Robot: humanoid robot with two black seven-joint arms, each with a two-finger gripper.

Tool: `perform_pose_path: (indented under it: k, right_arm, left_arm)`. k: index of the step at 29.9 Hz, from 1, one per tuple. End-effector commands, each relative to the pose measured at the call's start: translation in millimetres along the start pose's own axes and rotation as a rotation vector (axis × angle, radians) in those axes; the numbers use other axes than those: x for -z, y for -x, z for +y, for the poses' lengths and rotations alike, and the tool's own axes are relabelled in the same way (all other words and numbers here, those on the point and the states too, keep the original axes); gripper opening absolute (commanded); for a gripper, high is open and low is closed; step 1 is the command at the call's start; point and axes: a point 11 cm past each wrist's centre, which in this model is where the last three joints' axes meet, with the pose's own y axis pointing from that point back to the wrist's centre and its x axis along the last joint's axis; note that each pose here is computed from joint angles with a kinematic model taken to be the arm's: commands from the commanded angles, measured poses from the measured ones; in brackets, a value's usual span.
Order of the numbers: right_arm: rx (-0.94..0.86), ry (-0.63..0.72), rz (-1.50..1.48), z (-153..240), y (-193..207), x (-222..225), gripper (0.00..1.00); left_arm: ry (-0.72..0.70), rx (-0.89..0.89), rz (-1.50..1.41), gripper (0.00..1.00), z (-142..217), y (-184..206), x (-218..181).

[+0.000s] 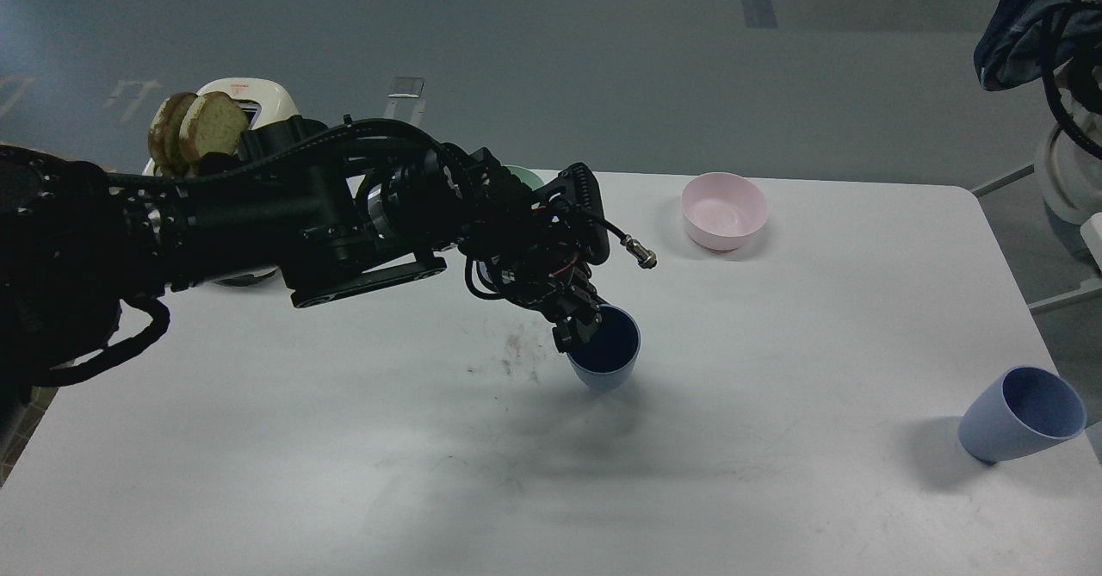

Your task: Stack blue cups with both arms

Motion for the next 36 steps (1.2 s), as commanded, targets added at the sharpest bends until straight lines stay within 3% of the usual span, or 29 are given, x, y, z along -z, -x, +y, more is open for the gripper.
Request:
perform_pose_path:
  k: [1,5,13,16,20,24,31,36]
  right_arm:
    - [-0.003,0.006,0.001,3.8,-1.5,-1.5,1.00]
    - [0.002,0.019,-0.011,6.7,1.7,-9.6,1.00]
    - [-0.011,0.028,-0.005,15.9,-4.7,-9.5,1.00]
    - [-0.018,0.030,0.002,21.1,-8.7,-7.0,1.00]
    - [-0.026,0.032,0.009,25.9,-13.0,-4.0,1.00]
    - [-0.032,0.034,0.016,33.0,-17.2,-0.8,1.00]
    - [-0.049,0.063,0.015,50.9,-23.3,-7.6,1.00]
    - [-0.040,0.123,0.026,69.2,-22.3,-22.1,1.00]
  left_arm:
    - [0.006,-0.001,0.008,0.18,-1.5,1.7,-1.3]
    - [0.013,-0.004,0.018,0.28,-2.8,2.9,-2.7]
    - [0.054,-0.046,0.073,0.76,-3.4,-6.0,-8.5]
    - [0.060,-0.068,0.090,0.86,2.0,-12.9,-6.8]
    - [0.048,-0.124,0.120,0.94,22.0,-32.9,3.7]
    - [0.014,-0.203,0.163,0.96,55.3,-47.6,21.8]
    - [-0.059,-0.451,0.308,0.96,145.9,-70.4,63.7]
    - [-0.033,-0.682,0.512,0.98,211.3,-63.9,86.1]
